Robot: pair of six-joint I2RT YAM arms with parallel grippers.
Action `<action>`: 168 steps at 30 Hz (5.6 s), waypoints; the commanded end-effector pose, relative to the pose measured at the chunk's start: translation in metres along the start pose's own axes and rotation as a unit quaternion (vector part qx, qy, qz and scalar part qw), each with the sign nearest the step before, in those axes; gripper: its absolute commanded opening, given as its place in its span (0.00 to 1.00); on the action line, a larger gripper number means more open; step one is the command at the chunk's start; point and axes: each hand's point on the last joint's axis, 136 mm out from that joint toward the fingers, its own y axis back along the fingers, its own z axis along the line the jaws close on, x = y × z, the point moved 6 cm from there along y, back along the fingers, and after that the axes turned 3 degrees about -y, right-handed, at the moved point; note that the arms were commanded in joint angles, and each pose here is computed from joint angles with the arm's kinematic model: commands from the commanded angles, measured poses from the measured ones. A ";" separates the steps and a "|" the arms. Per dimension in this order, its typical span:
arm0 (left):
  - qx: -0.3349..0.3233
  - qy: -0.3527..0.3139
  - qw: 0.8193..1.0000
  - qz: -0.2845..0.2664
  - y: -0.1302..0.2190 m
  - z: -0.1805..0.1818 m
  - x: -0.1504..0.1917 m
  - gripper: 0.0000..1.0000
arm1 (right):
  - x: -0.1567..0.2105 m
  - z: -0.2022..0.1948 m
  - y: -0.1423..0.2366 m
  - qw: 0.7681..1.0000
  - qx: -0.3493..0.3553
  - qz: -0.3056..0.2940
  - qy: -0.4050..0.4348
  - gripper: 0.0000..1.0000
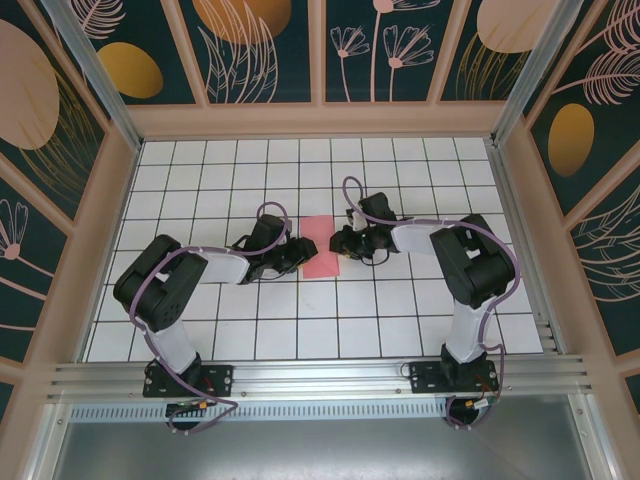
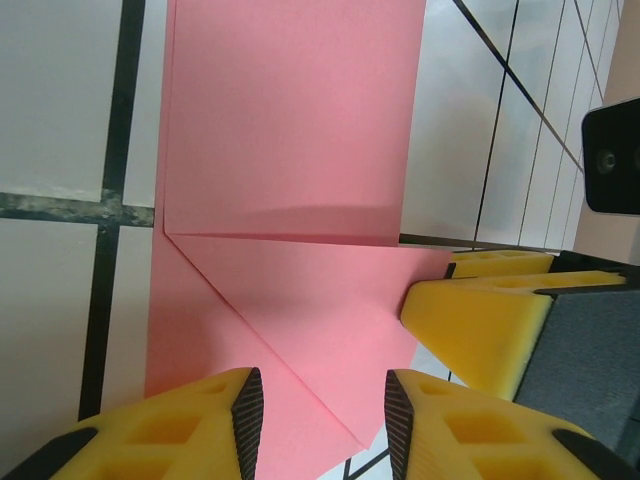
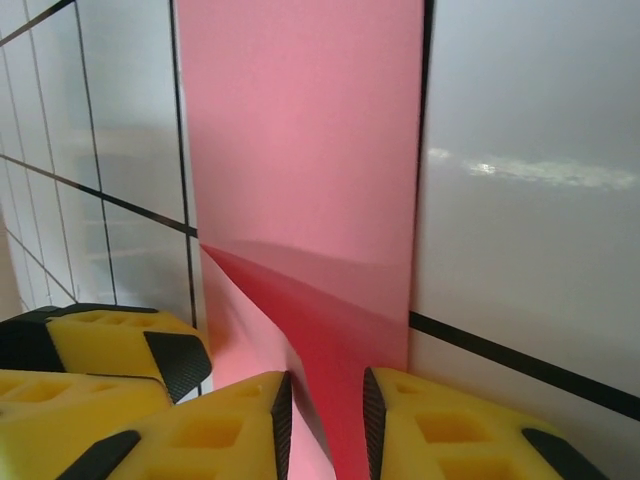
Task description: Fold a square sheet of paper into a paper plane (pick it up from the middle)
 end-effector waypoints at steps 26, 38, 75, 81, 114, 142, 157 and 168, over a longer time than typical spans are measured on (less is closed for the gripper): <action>0.028 -0.016 0.999 0.004 -0.014 -0.021 -0.010 0.46 | -0.005 -0.009 0.008 0.999 -0.005 -0.027 -0.028 0.04; 0.007 -0.035 0.999 0.009 -0.026 -0.019 -0.016 0.43 | -0.009 -0.003 0.022 0.999 -0.019 -0.040 -0.025 0.15; -0.282 -0.285 0.887 -0.229 0.141 -0.083 -0.065 0.09 | 0.042 -0.005 0.189 0.958 0.067 -0.276 -0.041 0.89; -0.414 -0.328 0.816 -0.236 0.118 -0.075 -0.070 0.10 | 0.062 -0.014 0.191 0.957 0.064 -0.278 -0.060 0.91; -0.475 -0.392 0.784 -0.075 -0.060 -0.032 -0.004 0.23 | 0.063 -0.037 0.217 0.915 0.160 -0.357 -0.100 0.91; -0.136 -0.242 0.953 -0.123 0.065 -0.059 -0.018 0.98 | 0.049 0.017 0.136 0.975 0.065 -0.206 -0.060 0.90; -0.193 -0.183 0.963 -0.037 -0.005 0.010 -0.035 0.79 | 0.051 0.029 0.107 0.976 0.097 -0.178 -0.083 0.89; -0.126 -0.063 0.990 -0.018 0.008 0.012 0.002 0.77 | 0.058 0.009 0.101 0.967 0.128 -0.180 -0.128 0.87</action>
